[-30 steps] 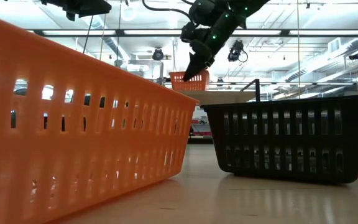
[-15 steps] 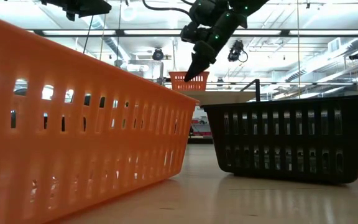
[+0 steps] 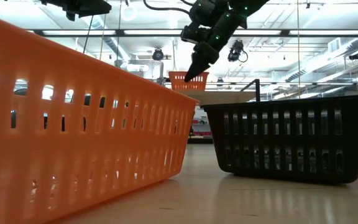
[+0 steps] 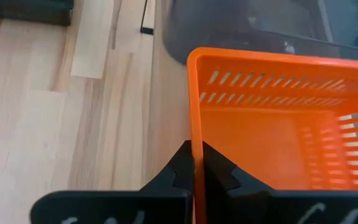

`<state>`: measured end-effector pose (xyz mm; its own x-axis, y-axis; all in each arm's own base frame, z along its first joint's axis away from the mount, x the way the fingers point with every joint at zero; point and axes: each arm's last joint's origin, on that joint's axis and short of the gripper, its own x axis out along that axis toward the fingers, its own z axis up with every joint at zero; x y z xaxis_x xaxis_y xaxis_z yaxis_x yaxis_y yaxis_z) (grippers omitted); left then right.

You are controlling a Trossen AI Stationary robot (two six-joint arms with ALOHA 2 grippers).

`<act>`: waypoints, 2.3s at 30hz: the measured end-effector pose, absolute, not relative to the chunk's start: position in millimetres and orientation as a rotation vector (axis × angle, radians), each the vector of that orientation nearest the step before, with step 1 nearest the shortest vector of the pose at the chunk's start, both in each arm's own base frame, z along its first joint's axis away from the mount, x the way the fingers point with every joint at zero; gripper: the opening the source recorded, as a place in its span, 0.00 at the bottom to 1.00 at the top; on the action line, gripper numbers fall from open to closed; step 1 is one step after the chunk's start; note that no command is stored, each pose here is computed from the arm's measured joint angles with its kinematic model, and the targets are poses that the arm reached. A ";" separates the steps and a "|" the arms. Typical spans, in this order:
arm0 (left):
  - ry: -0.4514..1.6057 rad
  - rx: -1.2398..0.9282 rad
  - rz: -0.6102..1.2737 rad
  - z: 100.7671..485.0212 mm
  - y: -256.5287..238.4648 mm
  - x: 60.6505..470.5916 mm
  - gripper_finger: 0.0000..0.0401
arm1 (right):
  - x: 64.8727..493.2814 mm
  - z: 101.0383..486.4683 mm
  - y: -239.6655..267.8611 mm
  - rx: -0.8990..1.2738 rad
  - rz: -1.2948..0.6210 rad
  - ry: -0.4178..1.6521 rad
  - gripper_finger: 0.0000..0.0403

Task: Stack baskets on shelf by color
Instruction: Put the top orange basket on the shelf, then put the middle black basket on the shelf

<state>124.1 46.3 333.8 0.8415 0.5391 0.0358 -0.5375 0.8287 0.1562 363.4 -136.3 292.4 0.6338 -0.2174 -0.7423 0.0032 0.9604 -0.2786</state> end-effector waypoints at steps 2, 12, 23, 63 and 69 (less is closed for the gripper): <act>0.010 0.163 0.571 333.8 46.3 124.1 0.29 | 364.0 294.8 -136.4 -0.254 -0.131 0.870 0.04; 0.010 0.163 0.572 333.8 46.4 124.1 0.29 | 366.1 301.3 -136.1 -0.227 -0.118 0.835 0.04; 0.010 0.163 0.572 333.8 46.4 124.1 0.29 | 366.1 301.4 -136.3 -0.220 -0.122 0.833 0.10; 0.020 0.163 0.572 332.9 46.4 124.2 0.29 | 356.3 366.2 -72.2 -0.188 -0.159 0.770 0.43; 0.022 0.163 0.566 332.7 46.3 124.3 0.29 | 340.1 357.0 -46.5 -0.025 -0.157 0.959 0.44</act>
